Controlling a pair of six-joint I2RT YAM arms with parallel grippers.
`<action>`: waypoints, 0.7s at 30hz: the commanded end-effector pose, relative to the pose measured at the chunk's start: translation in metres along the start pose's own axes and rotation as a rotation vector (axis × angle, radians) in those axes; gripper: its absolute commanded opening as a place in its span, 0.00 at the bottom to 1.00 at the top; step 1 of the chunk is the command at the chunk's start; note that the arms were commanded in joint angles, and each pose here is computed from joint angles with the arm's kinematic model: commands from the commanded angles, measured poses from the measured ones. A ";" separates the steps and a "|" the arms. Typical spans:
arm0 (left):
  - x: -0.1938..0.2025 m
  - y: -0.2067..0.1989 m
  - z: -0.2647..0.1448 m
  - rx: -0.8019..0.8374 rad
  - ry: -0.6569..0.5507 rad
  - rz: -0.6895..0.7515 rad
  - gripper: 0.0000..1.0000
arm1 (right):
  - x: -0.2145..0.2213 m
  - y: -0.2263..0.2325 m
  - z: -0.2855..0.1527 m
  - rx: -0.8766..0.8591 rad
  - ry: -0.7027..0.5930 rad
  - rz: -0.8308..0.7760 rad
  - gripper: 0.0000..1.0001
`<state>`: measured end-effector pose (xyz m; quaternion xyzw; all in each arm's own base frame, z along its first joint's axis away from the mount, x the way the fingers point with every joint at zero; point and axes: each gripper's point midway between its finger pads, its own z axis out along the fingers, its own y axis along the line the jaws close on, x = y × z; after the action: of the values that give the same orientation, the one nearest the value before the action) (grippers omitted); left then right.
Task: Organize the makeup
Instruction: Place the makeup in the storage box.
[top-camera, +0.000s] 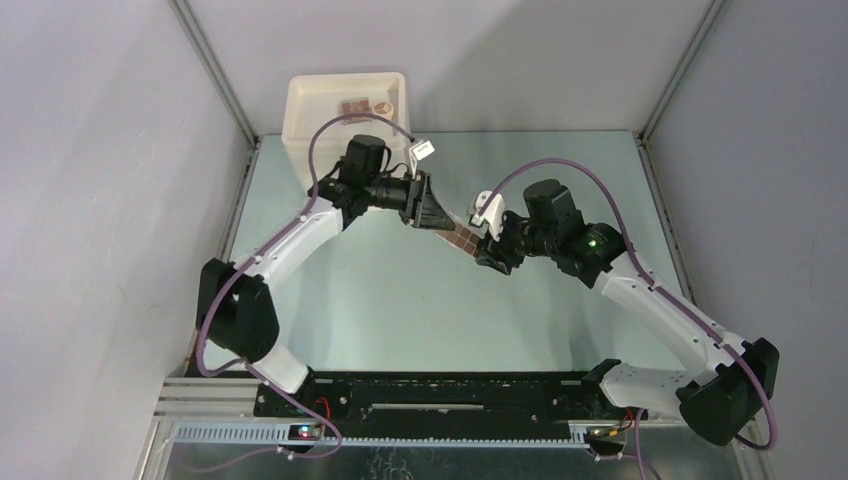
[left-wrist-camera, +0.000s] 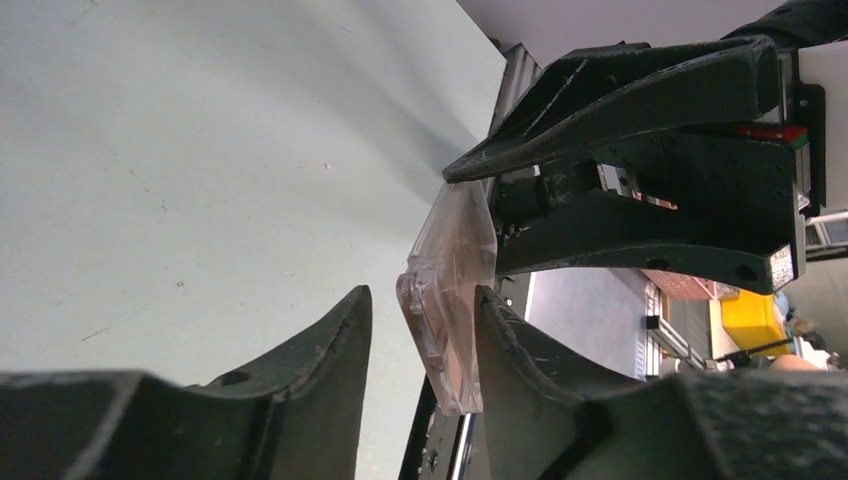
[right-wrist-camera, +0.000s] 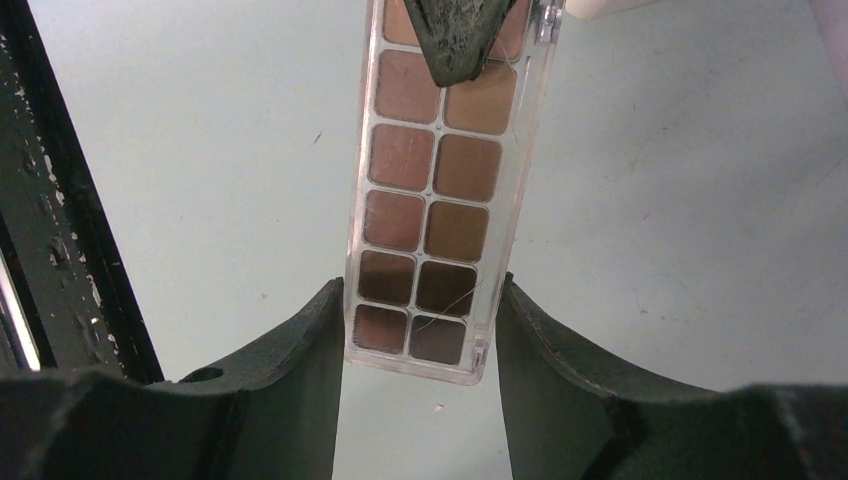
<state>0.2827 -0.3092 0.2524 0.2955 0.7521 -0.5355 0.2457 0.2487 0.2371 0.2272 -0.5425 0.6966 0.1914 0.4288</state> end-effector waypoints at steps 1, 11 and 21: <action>-0.017 -0.027 0.002 0.090 -0.001 0.025 0.43 | -0.016 -0.001 -0.006 0.013 -0.056 -0.052 0.00; -0.019 -0.038 -0.003 0.161 0.006 -0.033 0.00 | -0.008 -0.013 -0.008 0.096 -0.023 -0.029 0.54; -0.059 -0.032 -0.065 0.053 -0.197 -0.007 0.00 | -0.004 -0.026 -0.033 0.169 -0.078 0.020 0.99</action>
<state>0.2977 -0.2913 0.2813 0.2458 0.7431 -0.5759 0.2359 0.2556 0.2139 0.2313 -0.5153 0.7077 0.1492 0.4598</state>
